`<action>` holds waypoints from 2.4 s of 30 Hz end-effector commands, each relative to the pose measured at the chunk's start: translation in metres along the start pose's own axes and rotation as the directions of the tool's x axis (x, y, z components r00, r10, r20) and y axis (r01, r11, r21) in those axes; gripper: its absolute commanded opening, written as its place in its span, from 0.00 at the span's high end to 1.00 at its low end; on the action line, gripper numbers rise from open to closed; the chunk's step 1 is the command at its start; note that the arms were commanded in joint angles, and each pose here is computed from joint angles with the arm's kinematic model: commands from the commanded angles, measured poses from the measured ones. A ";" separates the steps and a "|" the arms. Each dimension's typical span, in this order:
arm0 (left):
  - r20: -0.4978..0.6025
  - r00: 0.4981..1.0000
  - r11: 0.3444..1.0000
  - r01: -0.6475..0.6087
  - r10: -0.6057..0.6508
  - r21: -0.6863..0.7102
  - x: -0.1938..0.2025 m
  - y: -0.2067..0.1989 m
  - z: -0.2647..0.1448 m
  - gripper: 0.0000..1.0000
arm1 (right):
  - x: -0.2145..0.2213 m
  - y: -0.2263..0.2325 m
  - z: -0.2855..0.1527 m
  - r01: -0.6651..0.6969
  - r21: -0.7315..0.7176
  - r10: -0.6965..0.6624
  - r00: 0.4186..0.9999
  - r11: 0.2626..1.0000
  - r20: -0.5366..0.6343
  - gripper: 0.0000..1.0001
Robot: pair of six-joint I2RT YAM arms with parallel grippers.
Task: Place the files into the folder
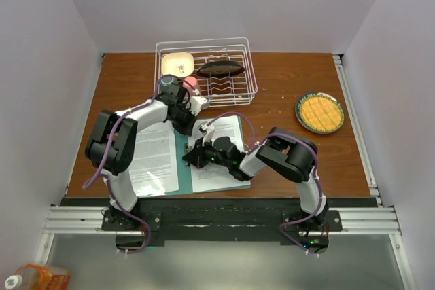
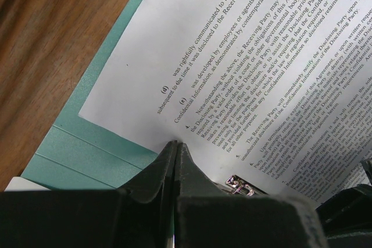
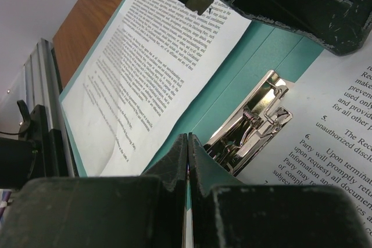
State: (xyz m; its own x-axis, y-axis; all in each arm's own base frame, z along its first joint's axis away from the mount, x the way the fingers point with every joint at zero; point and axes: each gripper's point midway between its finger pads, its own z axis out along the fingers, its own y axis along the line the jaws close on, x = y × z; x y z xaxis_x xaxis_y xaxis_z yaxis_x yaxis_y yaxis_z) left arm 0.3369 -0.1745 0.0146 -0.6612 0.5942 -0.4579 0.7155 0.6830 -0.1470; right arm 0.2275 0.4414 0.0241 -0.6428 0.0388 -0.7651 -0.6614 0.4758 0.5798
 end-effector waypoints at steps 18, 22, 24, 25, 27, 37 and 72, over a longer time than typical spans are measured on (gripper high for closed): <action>-0.104 0.994 0.998 0.024 -0.031 -0.066 0.035 0.023 0.016 0.99 | 0.171 -0.095 -0.074 -0.036 0.360 0.211 0.862 0.932 -0.460 1.00; -0.104 0.994 0.998 0.025 -0.031 -0.064 0.036 0.022 0.016 0.99 | 0.171 -0.097 -0.077 -0.039 0.371 0.218 0.864 0.928 -0.455 1.00; -0.104 0.994 0.998 0.025 -0.031 -0.064 0.036 0.022 0.016 0.99 | 0.169 -0.096 -0.075 -0.033 0.368 0.211 0.866 0.929 -0.454 1.00; -0.104 0.994 0.998 0.026 -0.033 -0.062 0.036 0.022 0.016 0.99 | 0.167 -0.096 -0.073 -0.034 0.365 0.208 0.868 0.930 -0.450 1.00; -0.102 0.994 0.998 0.026 -0.032 -0.061 0.036 0.021 0.016 0.99 | 0.164 -0.094 -0.068 -0.023 0.356 0.195 0.869 0.934 -0.454 1.00; -0.094 0.995 0.998 0.026 -0.032 -0.061 0.031 0.021 0.012 1.00 | 0.123 -0.048 -0.035 -0.031 0.145 0.093 0.892 0.989 -0.442 1.00; -0.015 0.961 0.904 0.255 -0.276 -0.344 0.121 0.132 -0.135 0.59 | 0.043 0.112 -0.016 0.780 0.054 -0.732 0.607 0.624 -0.309 0.04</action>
State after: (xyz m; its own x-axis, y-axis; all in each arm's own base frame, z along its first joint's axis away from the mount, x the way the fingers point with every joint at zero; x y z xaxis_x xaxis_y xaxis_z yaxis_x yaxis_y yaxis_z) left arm 0.3040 0.0304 0.0624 -0.8624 0.3645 -0.3512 0.3972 0.9174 -0.0232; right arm 0.1047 0.4731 0.0499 -0.1197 -0.5787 -0.8067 -0.9310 0.3477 -0.1113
